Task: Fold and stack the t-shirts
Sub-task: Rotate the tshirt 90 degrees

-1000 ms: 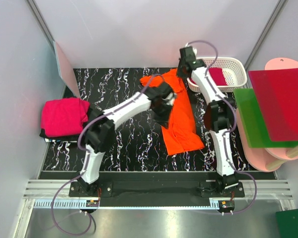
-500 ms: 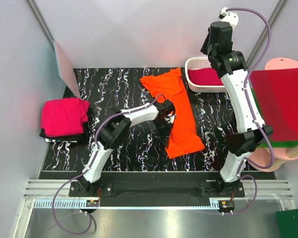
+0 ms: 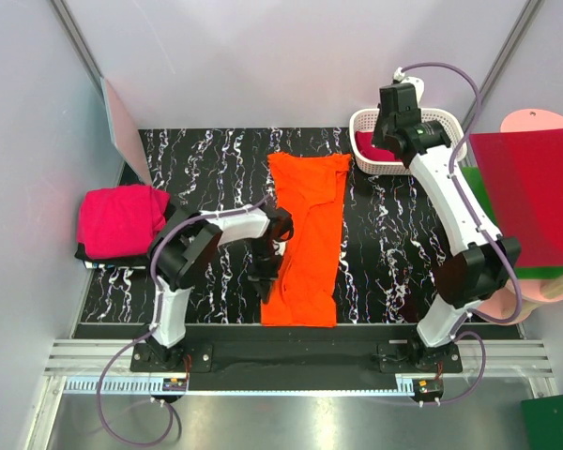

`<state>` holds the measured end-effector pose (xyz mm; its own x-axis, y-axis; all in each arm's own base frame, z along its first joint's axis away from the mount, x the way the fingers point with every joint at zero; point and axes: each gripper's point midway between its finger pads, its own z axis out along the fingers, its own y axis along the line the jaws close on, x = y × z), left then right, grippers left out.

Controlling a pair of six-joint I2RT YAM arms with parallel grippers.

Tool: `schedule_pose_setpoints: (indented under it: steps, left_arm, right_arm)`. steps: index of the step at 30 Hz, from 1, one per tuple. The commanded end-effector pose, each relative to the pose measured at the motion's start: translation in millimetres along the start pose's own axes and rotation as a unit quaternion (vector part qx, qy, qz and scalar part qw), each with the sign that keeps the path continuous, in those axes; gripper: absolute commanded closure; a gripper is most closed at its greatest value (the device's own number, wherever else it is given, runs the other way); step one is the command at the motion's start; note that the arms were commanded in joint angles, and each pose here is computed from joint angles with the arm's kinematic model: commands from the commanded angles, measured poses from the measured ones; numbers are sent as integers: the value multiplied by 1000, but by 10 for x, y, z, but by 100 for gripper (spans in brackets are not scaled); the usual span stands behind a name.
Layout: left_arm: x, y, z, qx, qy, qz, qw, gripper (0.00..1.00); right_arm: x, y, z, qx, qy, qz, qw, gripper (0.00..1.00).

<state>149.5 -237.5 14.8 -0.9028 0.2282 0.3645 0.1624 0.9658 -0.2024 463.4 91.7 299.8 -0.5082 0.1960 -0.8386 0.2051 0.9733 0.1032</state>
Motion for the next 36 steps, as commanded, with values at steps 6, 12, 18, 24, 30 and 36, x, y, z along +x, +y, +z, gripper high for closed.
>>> schedule_pose_setpoints:
  steps: [6,12,18,24,30,36]
  left_arm:
    - [-255,-116,-1072,-13,-261,78,962,1]
    - [-121,32,-1440,-15,-344,4,939,1]
    - [-85,465,-1403,-41,-363,-110,924,1]
    - [-128,955,-1350,-52,-333,-191,922,1]
    - [-238,1305,-1569,-7,-349,-257,901,1]
    - [-323,1378,-1581,-10,-335,-248,909,1]
  right_arm:
    - [805,105,-644,-118,103,32,987,48]
    - [1771,325,-1122,-233,253,78,936,12]
    - [2859,772,-1801,-291,422,0,858,18]
    - [3458,1023,-2082,-305,503,-42,808,39]
    - [3862,1075,-2137,-281,550,-62,784,40]
    - [4215,1314,-2242,-287,588,-77,753,37]
